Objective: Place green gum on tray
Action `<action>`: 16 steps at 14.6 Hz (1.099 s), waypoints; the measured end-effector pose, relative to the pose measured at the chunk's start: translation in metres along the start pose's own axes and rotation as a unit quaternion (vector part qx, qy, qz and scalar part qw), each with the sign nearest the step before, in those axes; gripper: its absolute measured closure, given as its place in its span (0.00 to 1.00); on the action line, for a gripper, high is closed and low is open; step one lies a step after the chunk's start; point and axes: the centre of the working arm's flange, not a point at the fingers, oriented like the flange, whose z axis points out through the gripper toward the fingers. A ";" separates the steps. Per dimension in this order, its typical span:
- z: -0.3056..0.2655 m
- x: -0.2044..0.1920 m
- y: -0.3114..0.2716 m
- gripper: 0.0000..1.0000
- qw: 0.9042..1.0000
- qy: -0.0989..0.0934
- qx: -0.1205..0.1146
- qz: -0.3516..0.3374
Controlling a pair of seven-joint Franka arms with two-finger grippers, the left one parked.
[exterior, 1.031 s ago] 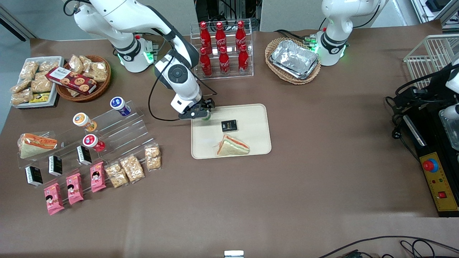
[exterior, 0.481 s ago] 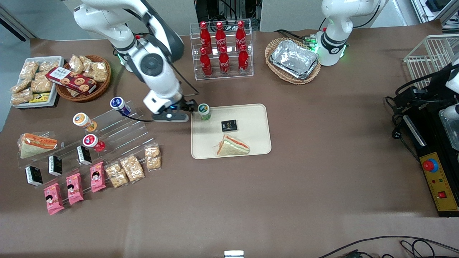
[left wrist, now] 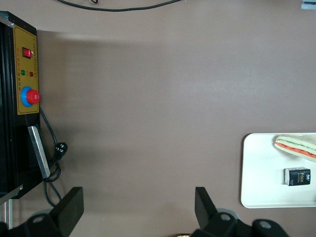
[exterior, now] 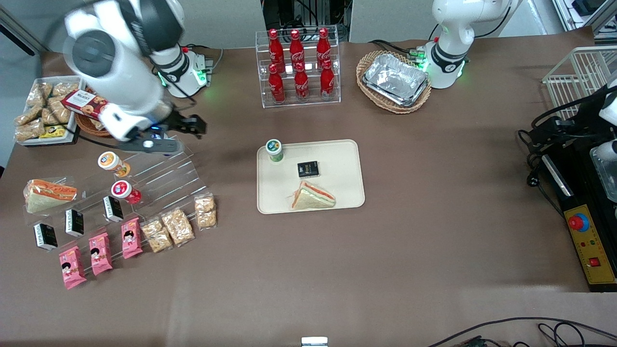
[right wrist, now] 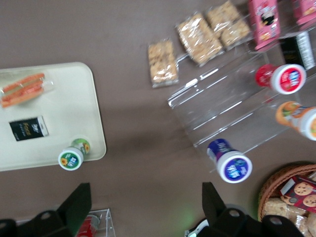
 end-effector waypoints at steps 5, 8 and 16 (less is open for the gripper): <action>-0.046 0.029 0.089 0.00 0.999 0.023 0.025 0.021; -0.063 0.034 0.153 0.00 0.997 0.040 0.040 0.048; -0.070 0.044 0.232 0.00 0.994 0.076 0.051 0.057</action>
